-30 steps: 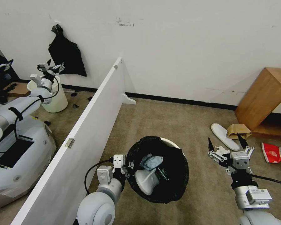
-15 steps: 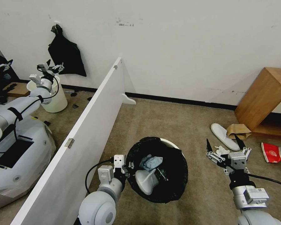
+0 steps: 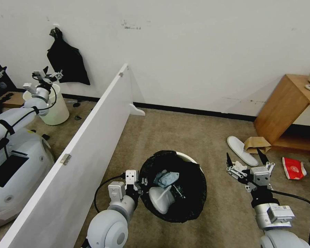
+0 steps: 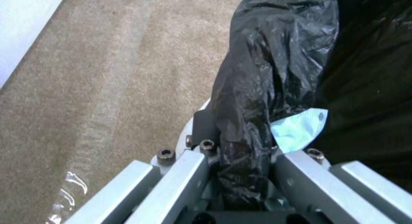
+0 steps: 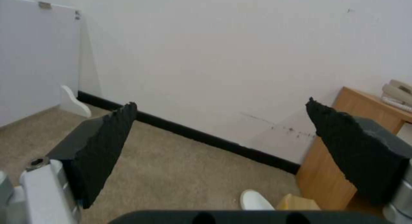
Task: Pick up the trash bin, then pick up the garbage from the floor and place it into the trash bin.
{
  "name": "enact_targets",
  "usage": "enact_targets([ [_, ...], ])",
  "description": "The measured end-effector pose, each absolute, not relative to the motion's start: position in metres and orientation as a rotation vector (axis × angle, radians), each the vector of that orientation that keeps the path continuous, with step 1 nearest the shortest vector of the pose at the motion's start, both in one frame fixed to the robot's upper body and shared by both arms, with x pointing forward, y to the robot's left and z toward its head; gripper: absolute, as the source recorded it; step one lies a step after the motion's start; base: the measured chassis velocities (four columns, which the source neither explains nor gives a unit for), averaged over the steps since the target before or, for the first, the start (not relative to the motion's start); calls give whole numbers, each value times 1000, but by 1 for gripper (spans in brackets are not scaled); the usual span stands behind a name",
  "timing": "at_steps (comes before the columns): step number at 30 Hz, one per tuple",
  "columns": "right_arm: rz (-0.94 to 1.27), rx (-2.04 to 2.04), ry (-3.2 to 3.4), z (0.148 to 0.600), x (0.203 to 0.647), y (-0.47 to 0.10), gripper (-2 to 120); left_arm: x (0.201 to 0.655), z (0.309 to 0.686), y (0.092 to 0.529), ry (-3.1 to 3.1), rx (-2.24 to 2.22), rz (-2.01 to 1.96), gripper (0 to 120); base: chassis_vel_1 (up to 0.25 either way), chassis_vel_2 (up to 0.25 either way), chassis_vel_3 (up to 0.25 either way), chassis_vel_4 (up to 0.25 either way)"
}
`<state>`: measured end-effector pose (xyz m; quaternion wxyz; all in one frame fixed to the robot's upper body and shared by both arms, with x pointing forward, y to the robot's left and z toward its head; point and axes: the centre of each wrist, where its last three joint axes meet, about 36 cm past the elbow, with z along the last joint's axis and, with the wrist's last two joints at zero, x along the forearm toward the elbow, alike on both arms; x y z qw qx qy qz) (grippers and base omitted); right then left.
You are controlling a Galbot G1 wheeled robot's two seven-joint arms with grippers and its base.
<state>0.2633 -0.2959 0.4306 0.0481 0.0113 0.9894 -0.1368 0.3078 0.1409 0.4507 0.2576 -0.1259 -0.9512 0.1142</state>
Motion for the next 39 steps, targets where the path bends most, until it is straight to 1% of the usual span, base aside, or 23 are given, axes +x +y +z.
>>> enact_targets([
  [39,-401,63,3034,424,268,-299,100,311,448,139,-2576,-332,318,2,0,0,0,0],
])
